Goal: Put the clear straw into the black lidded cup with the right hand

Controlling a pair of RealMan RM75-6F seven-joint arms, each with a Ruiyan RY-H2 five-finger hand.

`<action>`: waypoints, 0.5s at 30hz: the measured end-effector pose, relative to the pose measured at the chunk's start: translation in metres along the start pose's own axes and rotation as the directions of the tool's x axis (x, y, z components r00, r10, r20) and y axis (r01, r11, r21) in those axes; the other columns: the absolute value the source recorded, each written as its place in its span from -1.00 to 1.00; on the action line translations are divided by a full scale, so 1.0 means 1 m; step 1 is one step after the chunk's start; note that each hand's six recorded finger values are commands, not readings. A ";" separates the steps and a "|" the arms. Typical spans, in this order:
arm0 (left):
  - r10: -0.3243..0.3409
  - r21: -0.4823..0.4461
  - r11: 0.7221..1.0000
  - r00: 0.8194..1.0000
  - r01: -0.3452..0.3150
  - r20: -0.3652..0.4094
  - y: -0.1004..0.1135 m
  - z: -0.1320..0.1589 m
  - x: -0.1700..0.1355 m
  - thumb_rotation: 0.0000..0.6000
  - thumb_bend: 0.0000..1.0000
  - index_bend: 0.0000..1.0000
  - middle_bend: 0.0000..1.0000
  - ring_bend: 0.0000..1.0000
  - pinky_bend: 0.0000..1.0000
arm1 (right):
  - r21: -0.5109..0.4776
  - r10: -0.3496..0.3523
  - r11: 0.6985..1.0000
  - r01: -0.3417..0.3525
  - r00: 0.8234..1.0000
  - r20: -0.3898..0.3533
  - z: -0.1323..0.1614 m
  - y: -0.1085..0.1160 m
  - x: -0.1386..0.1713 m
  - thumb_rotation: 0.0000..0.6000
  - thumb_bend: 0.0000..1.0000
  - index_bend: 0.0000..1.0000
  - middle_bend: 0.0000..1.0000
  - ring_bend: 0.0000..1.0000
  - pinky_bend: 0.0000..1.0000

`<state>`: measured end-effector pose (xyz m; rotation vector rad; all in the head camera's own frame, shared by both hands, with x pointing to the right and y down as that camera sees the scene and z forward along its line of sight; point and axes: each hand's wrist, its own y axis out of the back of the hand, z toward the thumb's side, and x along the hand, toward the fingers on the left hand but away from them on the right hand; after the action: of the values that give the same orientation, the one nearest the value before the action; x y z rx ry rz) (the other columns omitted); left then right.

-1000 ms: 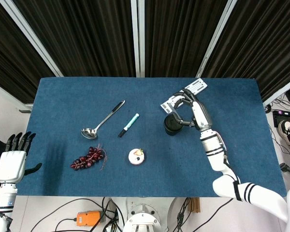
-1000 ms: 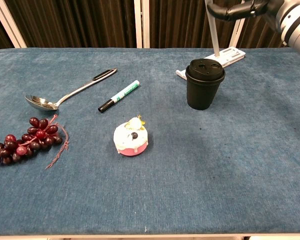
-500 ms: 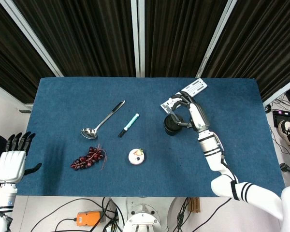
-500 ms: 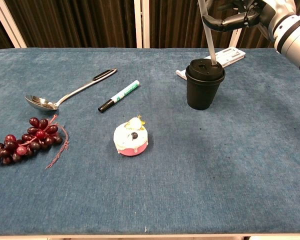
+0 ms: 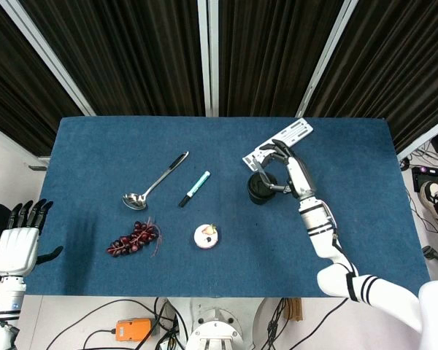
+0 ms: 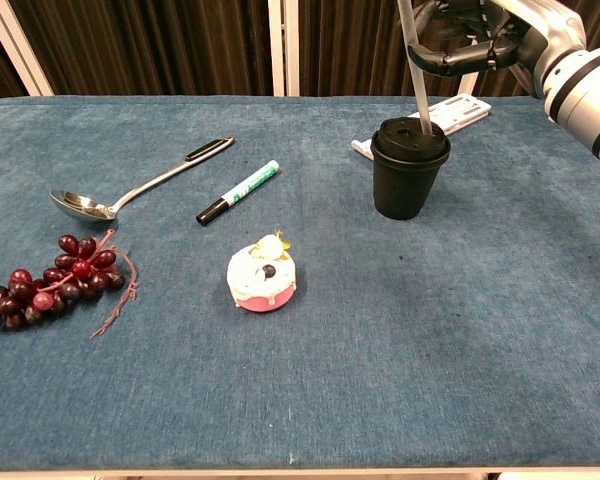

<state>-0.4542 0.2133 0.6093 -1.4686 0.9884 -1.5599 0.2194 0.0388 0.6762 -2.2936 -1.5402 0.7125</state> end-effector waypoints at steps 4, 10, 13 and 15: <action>0.002 0.000 1.000 1.000 -0.002 0.002 0.000 0.001 0.000 1.00 -0.84 -0.82 -0.83 -0.96 -1.00 | -0.036 -0.015 0.999 0.015 1.000 0.012 -0.008 0.002 0.002 1.00 0.12 0.38 -0.34 -0.68 -0.73; 0.000 -0.001 1.000 1.000 0.000 0.002 0.000 0.001 0.000 1.00 -0.84 -0.82 -0.83 -0.95 -1.00 | -0.096 -0.037 0.995 0.040 0.999 0.033 -0.023 0.004 0.007 1.00 0.12 0.32 -0.34 -0.69 -0.78; 0.000 -0.001 1.000 1.000 0.000 0.004 0.000 0.002 0.001 1.00 -0.84 -0.82 -0.83 -0.95 -1.00 | -0.115 -0.042 0.992 0.047 0.998 0.040 -0.030 0.002 0.010 1.00 0.12 0.26 -0.34 -0.72 -0.80; 0.001 0.000 1.000 1.000 -0.001 0.006 0.000 0.003 0.001 1.00 -0.84 -0.82 -0.83 -0.96 -1.00 | -0.128 -0.039 0.991 0.045 0.998 0.043 -0.034 0.001 0.012 1.00 0.12 0.17 -0.34 -0.78 -0.85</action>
<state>-0.4514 0.2121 0.6096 -1.4718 0.9860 -1.5538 0.2420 0.0505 0.7012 -2.3443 -1.6944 0.6709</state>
